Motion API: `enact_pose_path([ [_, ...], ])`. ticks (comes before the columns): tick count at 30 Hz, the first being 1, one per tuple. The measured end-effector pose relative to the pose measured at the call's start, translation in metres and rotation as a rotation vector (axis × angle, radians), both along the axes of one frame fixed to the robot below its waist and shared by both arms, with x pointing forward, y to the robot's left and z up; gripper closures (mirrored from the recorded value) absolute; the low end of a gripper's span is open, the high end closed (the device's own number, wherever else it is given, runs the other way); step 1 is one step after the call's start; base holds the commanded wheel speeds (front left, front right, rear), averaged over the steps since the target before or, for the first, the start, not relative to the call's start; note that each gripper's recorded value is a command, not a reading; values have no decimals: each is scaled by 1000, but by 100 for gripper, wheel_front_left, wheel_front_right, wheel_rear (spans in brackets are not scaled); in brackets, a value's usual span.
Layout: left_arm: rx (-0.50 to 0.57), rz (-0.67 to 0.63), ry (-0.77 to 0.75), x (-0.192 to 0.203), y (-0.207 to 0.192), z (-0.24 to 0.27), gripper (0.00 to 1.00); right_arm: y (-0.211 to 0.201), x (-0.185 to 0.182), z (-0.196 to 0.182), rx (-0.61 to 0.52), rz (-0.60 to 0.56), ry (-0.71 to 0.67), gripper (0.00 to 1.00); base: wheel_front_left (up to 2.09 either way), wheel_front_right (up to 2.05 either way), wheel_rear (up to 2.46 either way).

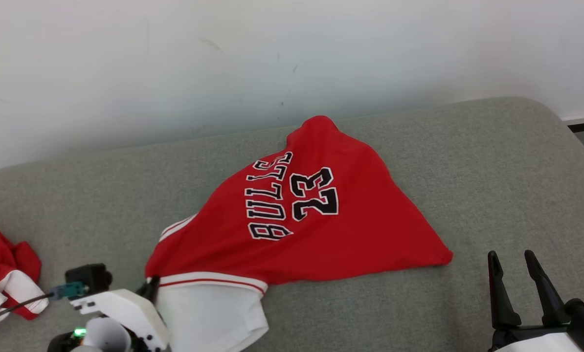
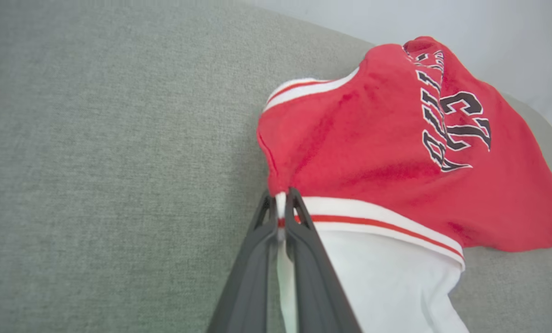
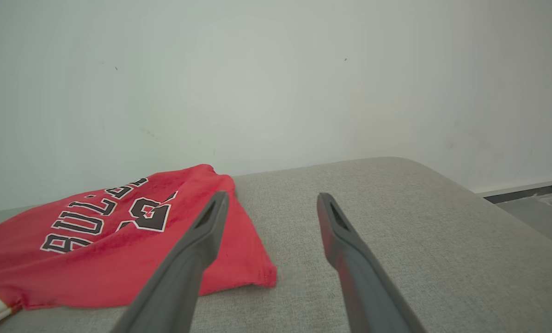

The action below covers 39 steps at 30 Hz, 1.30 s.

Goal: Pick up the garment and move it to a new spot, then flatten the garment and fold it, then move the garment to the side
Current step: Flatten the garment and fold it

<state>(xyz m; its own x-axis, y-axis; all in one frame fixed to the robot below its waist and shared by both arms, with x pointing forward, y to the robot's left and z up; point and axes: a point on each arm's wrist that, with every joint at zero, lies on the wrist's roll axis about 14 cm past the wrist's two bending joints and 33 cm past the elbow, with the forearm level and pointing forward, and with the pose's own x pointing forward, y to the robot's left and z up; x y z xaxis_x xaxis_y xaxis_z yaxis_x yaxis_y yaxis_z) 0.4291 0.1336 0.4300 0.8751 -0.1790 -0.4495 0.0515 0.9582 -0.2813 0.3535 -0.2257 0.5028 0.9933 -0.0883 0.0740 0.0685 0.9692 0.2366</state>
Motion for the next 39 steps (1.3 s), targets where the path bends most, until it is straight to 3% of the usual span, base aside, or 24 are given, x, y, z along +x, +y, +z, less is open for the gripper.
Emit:
enact_pose_path([
  [11, 65, 69, 19, 15, 39, -13, 100, -4, 2, -5, -13, -3, 20, 0, 0, 0, 0],
  [12, 63, 71, 24, 15, 40, -15, 64, -5, 2, -5, -15, -3, 19, 0, 0, 0, 0],
  [13, 63, 71, 28, 14, 40, -17, 0, -5, 2, -4, -17, -4, 18, 0, 0, 0, 0],
  [25, 6, 88, -246, 8, 35, 29, 0, 1, -5, 0, -41, 34, 8, 0, 0, 0, 0],
  [30, 58, 96, -396, -3, 38, 58, 0, 9, -4, 9, -58, 72, -19, 0, 0, 0, 0],
  [39, 52, 75, -627, -37, 28, 106, 0, 19, -6, 28, -65, 106, -83, 0, 0, 0, 0],
])
